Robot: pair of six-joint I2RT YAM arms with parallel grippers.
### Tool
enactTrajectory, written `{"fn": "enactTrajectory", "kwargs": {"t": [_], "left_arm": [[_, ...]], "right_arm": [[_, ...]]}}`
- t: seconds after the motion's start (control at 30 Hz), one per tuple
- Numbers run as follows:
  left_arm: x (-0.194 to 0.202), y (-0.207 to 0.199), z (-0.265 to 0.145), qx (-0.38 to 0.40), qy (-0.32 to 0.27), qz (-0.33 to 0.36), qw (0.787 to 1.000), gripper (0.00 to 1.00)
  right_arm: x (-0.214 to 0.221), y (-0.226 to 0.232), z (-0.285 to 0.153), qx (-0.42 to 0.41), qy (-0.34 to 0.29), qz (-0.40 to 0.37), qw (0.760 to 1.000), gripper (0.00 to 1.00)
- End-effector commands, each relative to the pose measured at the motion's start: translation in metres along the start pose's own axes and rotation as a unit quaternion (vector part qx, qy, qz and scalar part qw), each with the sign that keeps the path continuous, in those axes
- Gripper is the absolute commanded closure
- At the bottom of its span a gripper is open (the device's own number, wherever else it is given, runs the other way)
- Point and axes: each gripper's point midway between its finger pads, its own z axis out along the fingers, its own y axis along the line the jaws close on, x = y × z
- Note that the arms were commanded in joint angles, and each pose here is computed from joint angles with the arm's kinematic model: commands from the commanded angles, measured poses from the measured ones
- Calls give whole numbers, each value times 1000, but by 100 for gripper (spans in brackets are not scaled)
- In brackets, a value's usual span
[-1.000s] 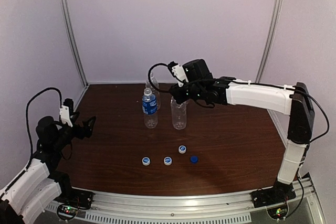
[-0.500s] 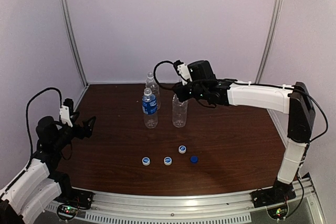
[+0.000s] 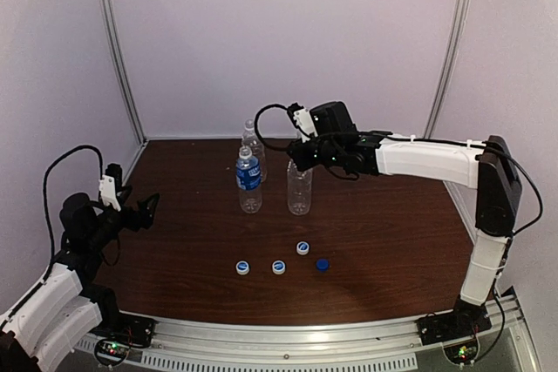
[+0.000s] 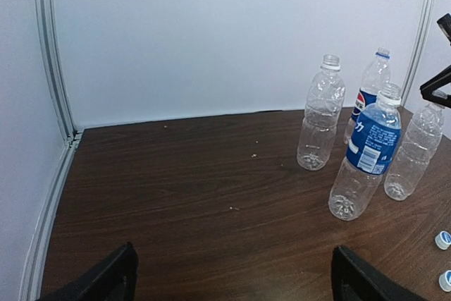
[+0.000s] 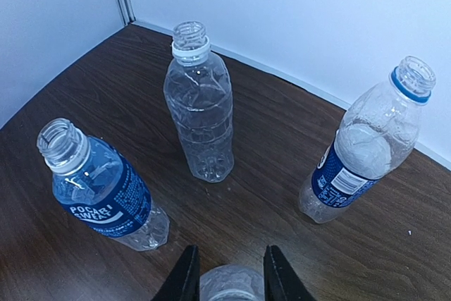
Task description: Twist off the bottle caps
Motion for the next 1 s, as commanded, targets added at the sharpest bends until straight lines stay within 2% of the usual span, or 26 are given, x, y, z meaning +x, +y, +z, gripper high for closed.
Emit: {"fn": "enactTrajectory", "kwargs": {"t": [0.0,0.1,0.17,0.2,0.27,0.4,0.57,0.83,0.97], "left_arm": [[-8,1,-1,-2,-21,3,1000,3],[-8,1,-1,-1,-21,4,1000,3],[-8,1,-1,0,-21,4,1000,3],[-8,1,-1,0,-21,3,1000,3],[-8,1,-1,-1,-21,4,1000,3],[-8,0,-1,3,-21,5,1000,3],[-8,0,-1,2,-20,4,1000,3],[-9,0,-1,2,-22,5,1000,3],[-9,0,-1,1,-24,6,1000,3]], "right_arm": [[0,1,3,-3,7,4,1000,78],[0,2,1,-5,9,4,1000,67],[-1,2,0,-6,11,2,1000,55],[-1,2,0,-6,11,2,1000,48],[-3,2,-2,-4,11,1,1000,27],[-10,3,-7,-9,3,2,1000,1],[-27,4,-18,-12,-15,-5,1000,0],[-82,4,-48,-15,-63,-23,998,0],[-108,-22,-72,6,-93,14,996,0]]}}
